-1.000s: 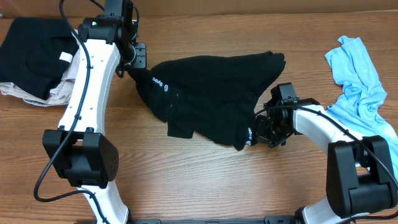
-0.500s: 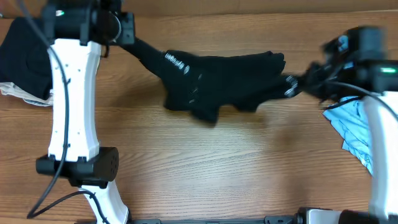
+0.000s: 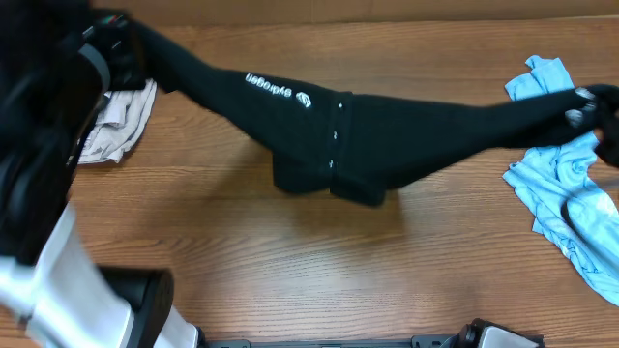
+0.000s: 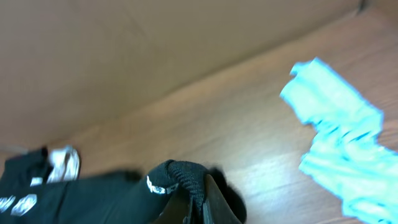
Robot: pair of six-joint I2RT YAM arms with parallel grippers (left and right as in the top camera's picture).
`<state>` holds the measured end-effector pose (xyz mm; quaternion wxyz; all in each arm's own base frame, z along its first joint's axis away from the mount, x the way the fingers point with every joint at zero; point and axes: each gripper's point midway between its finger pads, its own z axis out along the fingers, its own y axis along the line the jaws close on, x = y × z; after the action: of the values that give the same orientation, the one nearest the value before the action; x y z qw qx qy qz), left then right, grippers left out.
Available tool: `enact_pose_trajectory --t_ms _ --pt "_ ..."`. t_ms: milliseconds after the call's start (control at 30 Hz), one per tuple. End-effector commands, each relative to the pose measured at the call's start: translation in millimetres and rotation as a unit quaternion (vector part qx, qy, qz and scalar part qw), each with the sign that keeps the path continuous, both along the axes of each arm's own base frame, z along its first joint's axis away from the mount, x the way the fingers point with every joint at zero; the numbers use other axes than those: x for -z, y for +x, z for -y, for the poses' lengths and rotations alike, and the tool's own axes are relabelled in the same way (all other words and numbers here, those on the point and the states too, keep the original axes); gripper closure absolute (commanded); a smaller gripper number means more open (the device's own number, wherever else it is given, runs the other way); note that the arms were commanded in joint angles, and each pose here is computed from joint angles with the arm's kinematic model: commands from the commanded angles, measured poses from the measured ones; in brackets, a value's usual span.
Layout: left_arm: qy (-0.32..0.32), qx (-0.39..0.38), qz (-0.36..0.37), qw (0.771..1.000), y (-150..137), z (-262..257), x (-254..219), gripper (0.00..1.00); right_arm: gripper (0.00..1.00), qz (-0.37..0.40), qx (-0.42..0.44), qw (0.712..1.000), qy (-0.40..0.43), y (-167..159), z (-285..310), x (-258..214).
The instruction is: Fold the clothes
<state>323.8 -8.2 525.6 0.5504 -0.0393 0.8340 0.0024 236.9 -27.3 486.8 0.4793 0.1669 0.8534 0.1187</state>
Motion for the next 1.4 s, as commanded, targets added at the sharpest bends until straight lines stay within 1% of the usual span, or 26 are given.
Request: enact_pose_trajectory --t_ms 0,133,167,233,333,400,500,633,733,800,933,967,1067,1167,1267,1367 --pt "0.009 -0.075 0.066 0.995 -52 -31 -36 0.96 0.96 0.073 0.035 0.996 -0.04 -44 -2 -34" --pt "-0.021 -0.154 0.095 0.983 -93 -56 -46 0.96 0.95 0.105 0.084 0.989 -0.062 -77 0 -47" --pt "-0.027 -0.17 0.105 0.979 -102 -62 -49 0.96 0.93 0.111 0.088 0.988 -0.065 -82 -1 -48" --pt "-0.03 -0.169 0.113 0.979 -109 -62 -52 0.96 0.91 0.119 0.089 0.987 -0.067 -89 -4 -51" --pt "-0.034 -0.167 0.112 0.979 -109 -61 -52 0.96 0.91 0.116 0.089 0.987 -0.067 -88 -4 -49" --pt "-0.029 -0.167 0.096 0.981 -98 -60 -45 0.96 0.91 0.102 0.089 0.989 -0.061 -81 0 -43" --pt "-0.016 -0.168 0.049 0.984 -69 -57 -25 0.96 0.91 0.073 0.088 0.992 -0.051 -67 6 -30" --pt "0.008 -0.169 -0.038 0.985 -20 -52 18 0.96 0.91 0.015 0.084 0.996 -0.035 -35 21 -4" --pt "0.026 -0.168 -0.108 0.98 18 -49 59 0.96 0.91 -0.026 0.08 0.996 -0.017 -7 34 16" --pt "0.036 -0.165 -0.149 0.974 40 -45 86 0.96 0.91 -0.052 0.061 0.997 0.001 16 37 31" --pt "0.038 -0.143 -0.216 0.965 85 -33 138 0.96 0.91 -0.1 -0.025 0.994 0.033 59 26 65" --pt "0.034 -0.133 -0.232 0.963 99 -27 154 0.96 0.9 -0.121 -0.046 0.991 0.041 73 23 79" --pt "0.012 -0.099 -0.249 0.963 123 -10 177 0.96 0.89 -0.162 -0.07 0.983 0.05 96 20 108" --pt "-0.014 -0.045 -0.255 0.966 139 17 190 0.96 0.89 -0.194 -0.087 0.975 0.058 113 17 132" --pt "-0.023 -0.005 -0.241 0.97 146 45 186 0.95 0.88 -0.216 -0.093 0.97 0.066 126 16 149" --pt "-0.022 0.031 -0.216 0.976 147 78 175 0.96 0.88 -0.223 -0.096 0.968 0.069 132 16 155"
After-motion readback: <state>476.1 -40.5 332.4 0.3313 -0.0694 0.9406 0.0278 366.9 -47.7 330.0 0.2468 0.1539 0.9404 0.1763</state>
